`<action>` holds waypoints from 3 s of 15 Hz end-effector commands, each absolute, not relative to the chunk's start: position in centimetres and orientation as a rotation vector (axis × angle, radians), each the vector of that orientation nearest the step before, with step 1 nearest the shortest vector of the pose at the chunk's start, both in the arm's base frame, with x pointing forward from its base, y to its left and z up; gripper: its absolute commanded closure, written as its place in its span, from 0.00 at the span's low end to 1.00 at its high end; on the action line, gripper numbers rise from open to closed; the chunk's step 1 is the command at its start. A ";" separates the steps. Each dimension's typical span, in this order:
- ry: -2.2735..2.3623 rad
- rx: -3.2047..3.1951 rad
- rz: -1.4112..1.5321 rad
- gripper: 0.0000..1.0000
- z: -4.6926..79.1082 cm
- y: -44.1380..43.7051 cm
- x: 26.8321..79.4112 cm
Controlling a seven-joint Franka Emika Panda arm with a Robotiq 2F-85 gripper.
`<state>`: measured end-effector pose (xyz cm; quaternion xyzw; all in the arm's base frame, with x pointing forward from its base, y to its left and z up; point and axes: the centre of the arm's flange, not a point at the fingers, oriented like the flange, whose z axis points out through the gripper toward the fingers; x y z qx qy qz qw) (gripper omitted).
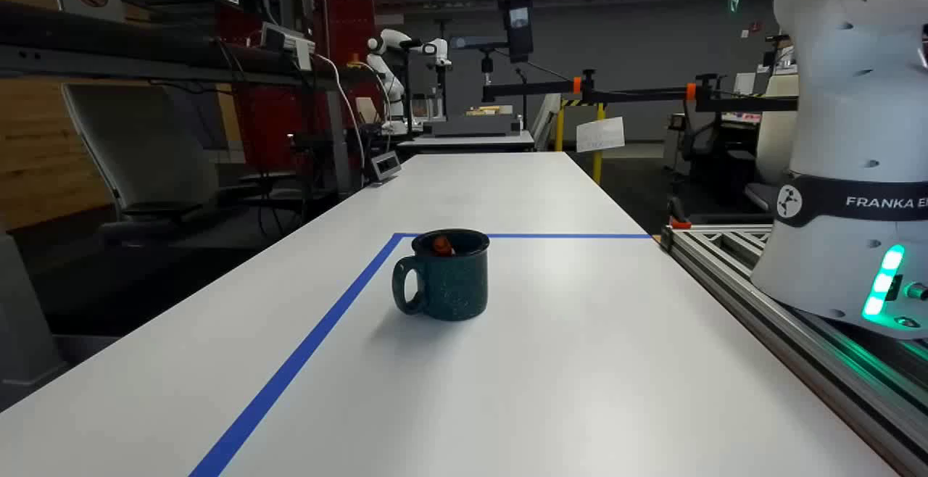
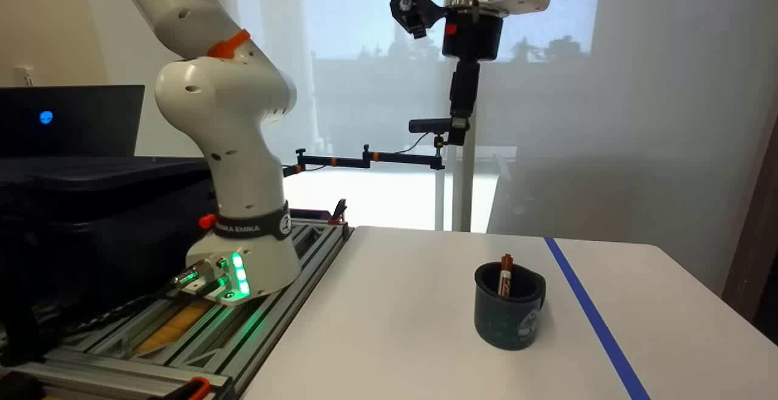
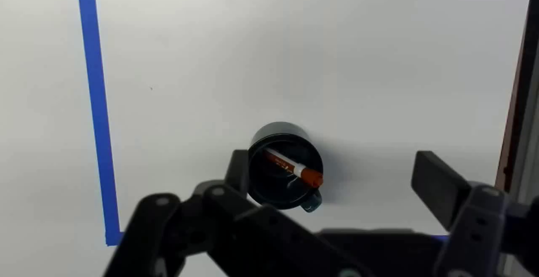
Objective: Remove the marker from the cup
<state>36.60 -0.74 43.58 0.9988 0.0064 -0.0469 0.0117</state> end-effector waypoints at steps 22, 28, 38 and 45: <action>0.633 3.045 -0.238 0.00 42.3 -0.4 40.4; 0.856 2.990 -0.209 0.00 41.3 -0.6 40.9; 1.638 2.959 -0.172 0.00 35.5 -5.4 41.3; 1.619 2.943 0.372 0.00 32.0 -6.2 42.9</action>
